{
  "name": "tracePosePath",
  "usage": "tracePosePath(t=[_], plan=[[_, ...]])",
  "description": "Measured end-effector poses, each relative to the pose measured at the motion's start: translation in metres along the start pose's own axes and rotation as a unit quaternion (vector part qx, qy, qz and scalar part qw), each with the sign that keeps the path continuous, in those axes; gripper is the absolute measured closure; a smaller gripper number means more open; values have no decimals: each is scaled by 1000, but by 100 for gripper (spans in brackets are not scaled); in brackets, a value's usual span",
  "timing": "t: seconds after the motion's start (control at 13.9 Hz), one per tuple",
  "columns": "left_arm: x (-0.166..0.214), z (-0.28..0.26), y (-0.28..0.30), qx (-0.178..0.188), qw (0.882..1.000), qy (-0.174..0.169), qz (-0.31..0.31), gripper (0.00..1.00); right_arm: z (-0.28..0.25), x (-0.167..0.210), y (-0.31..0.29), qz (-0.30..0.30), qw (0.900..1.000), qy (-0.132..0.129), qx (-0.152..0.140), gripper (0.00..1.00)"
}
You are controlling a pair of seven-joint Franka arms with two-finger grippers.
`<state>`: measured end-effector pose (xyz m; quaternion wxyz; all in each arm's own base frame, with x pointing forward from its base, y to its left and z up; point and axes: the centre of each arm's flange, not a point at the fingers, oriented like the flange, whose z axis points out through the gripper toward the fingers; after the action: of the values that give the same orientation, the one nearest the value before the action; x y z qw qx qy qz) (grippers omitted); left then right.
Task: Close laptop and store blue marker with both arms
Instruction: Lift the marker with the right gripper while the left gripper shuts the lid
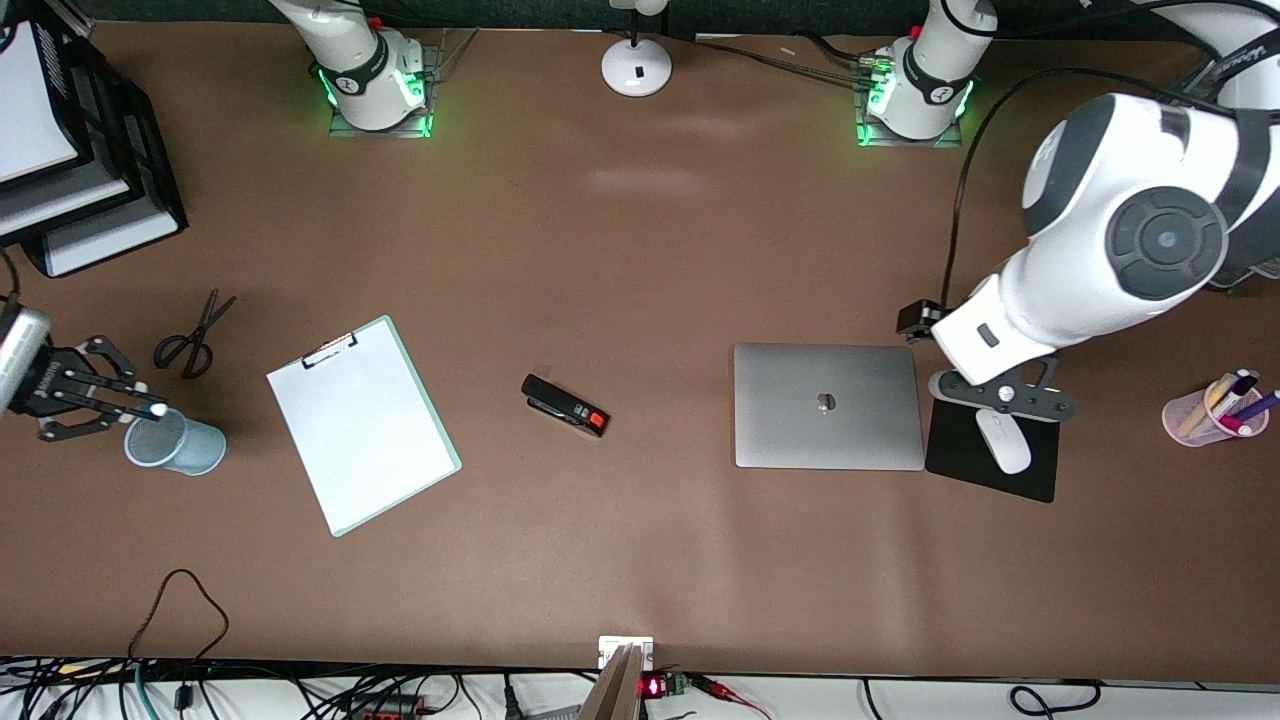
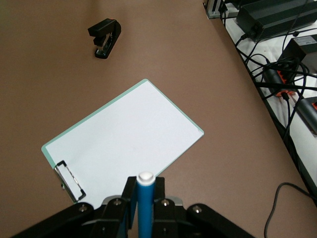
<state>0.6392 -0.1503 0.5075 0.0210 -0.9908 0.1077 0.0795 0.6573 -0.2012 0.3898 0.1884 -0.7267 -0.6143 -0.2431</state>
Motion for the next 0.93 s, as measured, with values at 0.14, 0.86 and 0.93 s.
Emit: tracePosePath(t=[0.14, 0.86, 0.93], plan=[[-13, -16, -24, 8, 1000, 8, 10, 0, -7, -21, -4, -15, 1000, 18, -5, 82], [-101, -12, -152, -10, 993, 108, -45, 0, 38, -81, 5, -52, 989, 127, -49, 82], [-105, -17, -148, -8, 993, 113, -43, 0, 43, -89, 4, -57, 988, 133, -51, 82]])
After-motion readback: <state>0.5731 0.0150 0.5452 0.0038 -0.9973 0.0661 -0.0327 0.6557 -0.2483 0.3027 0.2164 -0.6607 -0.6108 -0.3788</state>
